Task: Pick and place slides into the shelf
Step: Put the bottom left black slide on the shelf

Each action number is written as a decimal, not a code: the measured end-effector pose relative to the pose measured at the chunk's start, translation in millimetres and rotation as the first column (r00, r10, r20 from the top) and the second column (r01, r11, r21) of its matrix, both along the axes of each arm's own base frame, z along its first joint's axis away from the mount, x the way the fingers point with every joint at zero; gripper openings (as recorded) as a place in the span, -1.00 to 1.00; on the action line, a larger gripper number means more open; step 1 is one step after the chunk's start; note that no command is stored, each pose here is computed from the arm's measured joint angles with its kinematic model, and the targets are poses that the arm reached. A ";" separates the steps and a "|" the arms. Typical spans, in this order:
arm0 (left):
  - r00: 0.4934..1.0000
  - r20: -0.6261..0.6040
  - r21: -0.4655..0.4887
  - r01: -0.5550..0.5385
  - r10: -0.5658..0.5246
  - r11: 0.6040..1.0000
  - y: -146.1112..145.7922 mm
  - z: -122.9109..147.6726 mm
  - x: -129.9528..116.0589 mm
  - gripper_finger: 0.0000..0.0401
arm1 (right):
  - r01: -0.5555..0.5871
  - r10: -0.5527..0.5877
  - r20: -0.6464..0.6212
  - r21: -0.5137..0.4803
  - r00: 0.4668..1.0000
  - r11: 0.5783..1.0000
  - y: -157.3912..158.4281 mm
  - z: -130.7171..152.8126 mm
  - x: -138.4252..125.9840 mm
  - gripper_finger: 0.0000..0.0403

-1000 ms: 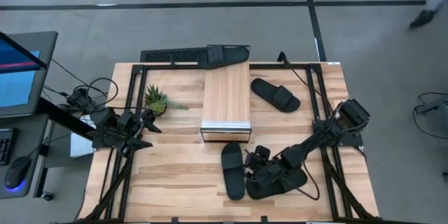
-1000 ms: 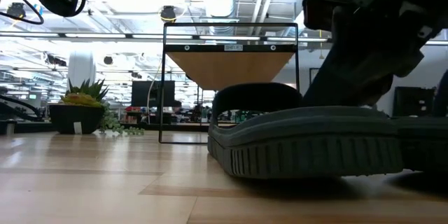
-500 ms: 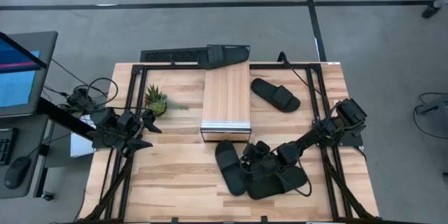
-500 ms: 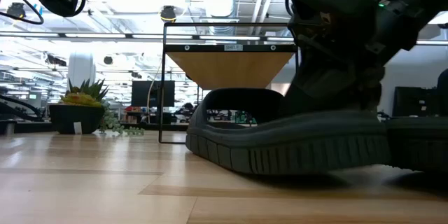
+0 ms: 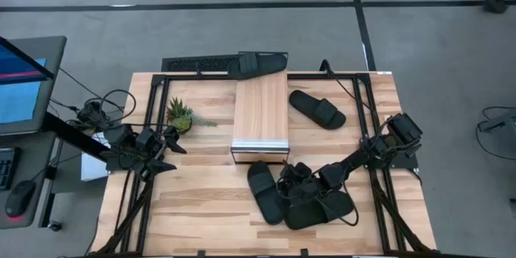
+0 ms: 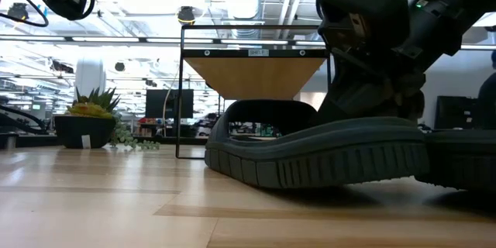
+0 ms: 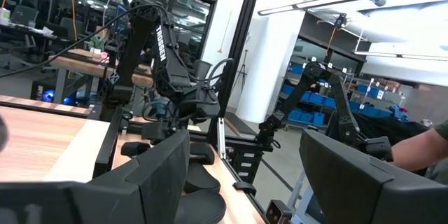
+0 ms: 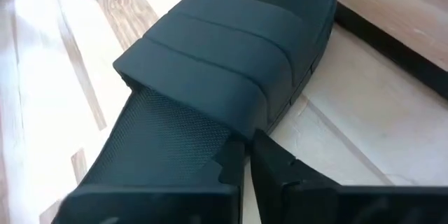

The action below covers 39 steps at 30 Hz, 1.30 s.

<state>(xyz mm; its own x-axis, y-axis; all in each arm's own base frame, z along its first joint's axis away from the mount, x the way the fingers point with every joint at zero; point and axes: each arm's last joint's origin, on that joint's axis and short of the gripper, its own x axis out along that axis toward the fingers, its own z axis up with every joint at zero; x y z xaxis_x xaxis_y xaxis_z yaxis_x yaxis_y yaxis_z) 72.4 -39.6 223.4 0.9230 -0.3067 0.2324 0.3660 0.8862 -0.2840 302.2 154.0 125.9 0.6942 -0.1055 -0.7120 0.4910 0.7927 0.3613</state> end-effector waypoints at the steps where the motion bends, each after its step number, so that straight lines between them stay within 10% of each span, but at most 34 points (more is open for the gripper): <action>1: 1.000 -0.001 0.001 0.000 0.000 1.000 0.0 -0.1 0.0 0.29 | 0.004 -0.004 0.001 0.004 1.000 1.000 -0.1 0.1 0.0 -0.96; 39: 0.998 -0.047 -0.021 0.028 -0.029 0.999 -1.0 -3.7 0.5 0.29 | -0.302 0.302 0.017 0.002 0.953 0.953 49.1 72.3 24.6 -1.00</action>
<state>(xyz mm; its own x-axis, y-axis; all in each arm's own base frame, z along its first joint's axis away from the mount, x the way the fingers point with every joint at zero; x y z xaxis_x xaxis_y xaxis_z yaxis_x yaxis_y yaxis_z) 73.0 -40.6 219.7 0.9239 -0.3288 0.1957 0.3771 0.8693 -0.3197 326.8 203.1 198.2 0.7049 0.1142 -0.7000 0.2231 0.9012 0.3717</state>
